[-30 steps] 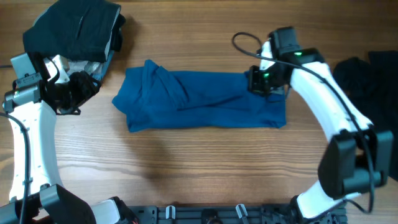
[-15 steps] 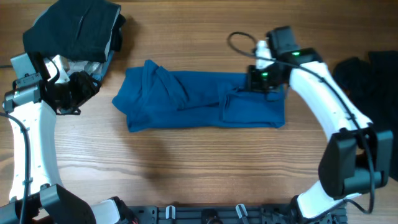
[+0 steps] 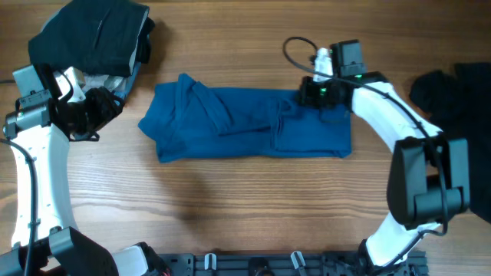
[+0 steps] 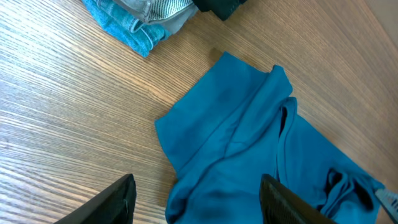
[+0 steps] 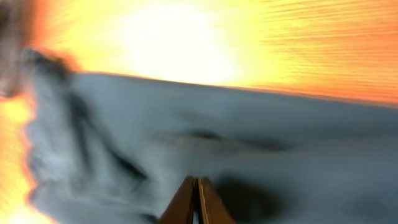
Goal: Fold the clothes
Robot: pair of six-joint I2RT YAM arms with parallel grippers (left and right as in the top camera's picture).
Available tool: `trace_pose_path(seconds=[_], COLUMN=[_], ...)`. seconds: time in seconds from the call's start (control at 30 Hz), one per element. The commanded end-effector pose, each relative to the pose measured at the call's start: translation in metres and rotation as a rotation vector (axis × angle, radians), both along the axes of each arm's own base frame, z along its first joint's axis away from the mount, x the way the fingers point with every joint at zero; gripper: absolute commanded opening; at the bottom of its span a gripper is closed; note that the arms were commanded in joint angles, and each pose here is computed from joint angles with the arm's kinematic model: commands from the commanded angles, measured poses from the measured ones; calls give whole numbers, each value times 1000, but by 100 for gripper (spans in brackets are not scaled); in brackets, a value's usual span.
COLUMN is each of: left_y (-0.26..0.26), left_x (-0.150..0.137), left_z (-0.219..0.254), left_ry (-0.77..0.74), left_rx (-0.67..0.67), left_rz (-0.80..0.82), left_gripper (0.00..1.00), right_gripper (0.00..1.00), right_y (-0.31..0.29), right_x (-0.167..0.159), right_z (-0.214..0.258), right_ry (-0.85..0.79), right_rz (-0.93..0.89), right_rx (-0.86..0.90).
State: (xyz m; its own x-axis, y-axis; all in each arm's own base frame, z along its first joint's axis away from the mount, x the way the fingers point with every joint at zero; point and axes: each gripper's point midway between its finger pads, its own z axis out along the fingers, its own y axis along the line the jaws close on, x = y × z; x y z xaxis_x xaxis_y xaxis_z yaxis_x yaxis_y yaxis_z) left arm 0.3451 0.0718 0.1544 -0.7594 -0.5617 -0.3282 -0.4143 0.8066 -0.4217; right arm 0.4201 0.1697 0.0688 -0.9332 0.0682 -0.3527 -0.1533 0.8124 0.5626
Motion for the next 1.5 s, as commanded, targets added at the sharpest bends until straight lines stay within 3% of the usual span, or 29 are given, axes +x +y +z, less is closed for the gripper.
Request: trace_pose_path(seconds=[0.0,0.17,0.23,0.33,0.43,0.47,0.53,0.7,0.93,1.2,1.4,1.47], left_y=[0,-11,-23,-38,-60,-69,-77,-75,-77,-127,-165,-170], left_x=[2,-3,-6,-7,-8,-7,-7,-7,-10,2,0,-1], left_z=[11,8,6,4,-3,-8,-21,-71,-131,-160,-178,-179], left_ry=[-34,-13,0,12,26,34,64,214,352,285,277,282], left_rx=[7,11,20,23,41,47,64,36,-58,-277,-359,-349], left_rz=[-6,-70,-131,-191,-304,-352,-412,-428,-433,-566,-655,-669], left_gripper=[64,73,76,79,87,96,100,100,100,100,100,89], right_gripper=[4,4,4,4,4,4,4,4,4,4,4,4], right_y=[55,-13,-49,-61,-65,-66,-67,-68,-68,-68,-68,-68], right_x=[-13,-7,-20,-45,-74,-83,-92,-102,-101,-98,-97,-96], right_z=[43,55,52,37,15,6,-12,-45,-49,-49,-49,-49], right_ry=[-88,-70,34,166,304,345,395,459,455,441,436,434], right_rz=[216,30,-103,-109,-97,-91,-95,-107,-107,-104,-105,-105], right_rx=[184,-139,-218,-243,-272,-281,-288,-295,-294,-293,-292,-291])
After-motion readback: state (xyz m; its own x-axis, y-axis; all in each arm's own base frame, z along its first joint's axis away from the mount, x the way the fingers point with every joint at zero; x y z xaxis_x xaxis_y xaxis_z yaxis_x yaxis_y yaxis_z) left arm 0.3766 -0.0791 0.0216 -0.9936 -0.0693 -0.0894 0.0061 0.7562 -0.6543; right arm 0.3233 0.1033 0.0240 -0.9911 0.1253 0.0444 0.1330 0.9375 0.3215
